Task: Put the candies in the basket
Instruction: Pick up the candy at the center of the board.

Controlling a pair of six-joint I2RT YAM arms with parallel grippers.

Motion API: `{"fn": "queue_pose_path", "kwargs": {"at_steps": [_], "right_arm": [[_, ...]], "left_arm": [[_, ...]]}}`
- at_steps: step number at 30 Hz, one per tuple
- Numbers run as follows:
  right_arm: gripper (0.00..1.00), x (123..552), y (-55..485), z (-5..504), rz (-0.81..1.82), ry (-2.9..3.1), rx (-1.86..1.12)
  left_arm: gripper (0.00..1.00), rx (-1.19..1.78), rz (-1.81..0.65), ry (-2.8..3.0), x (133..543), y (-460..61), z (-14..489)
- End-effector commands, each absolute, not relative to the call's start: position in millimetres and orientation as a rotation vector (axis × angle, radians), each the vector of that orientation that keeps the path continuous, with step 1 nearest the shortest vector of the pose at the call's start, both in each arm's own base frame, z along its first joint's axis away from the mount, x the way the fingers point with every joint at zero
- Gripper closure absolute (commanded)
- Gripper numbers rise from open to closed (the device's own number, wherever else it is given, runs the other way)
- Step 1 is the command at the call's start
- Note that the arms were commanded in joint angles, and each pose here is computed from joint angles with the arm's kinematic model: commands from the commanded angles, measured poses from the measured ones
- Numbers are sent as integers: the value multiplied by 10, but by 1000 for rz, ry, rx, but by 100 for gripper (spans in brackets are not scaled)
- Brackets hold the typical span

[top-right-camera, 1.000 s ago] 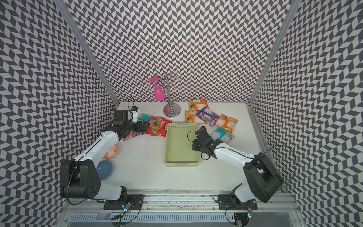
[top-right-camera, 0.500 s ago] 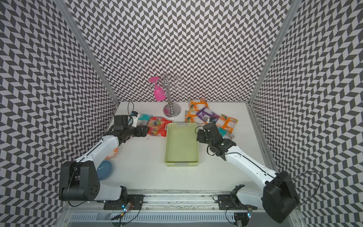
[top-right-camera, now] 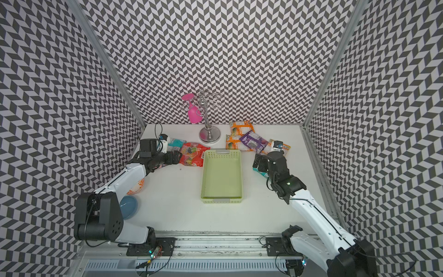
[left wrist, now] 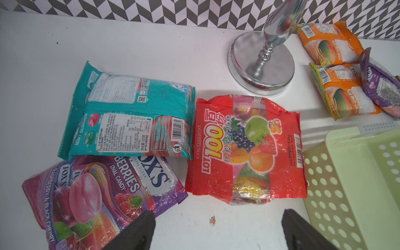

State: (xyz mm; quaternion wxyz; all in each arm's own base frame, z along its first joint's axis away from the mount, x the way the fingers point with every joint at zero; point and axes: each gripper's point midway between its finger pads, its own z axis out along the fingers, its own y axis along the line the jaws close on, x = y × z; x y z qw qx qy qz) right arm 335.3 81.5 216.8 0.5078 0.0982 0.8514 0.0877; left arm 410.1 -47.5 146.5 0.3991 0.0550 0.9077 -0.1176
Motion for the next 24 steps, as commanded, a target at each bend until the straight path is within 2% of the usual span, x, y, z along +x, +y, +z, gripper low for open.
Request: {"fn": "queue_pose_path", "kwargs": {"at_steps": [1, 6, 11, 19, 24], "right_arm": [[1, 3444, 698, 2164, 194, 2031, 263], [1, 3619, 537, 1971, 207, 2083, 355], [4, 3828, 339, 1732, 60, 2209, 430], [10, 4170, 328, 1449, -151, 2422, 284], [21, 4362, 294, 1262, -300, 2516, 174]], "left_arm": [[3, 128, -275, 2254, 4128, -413, 1601], [2, 163, -287, 2223, 4050, -446, 1645], [2, 176, -287, 2203, 3998, -442, 1731], [1, 197, -293, 2174, 3964, -458, 1826], [1, 206, -296, 2173, 3965, -462, 1844]]}}
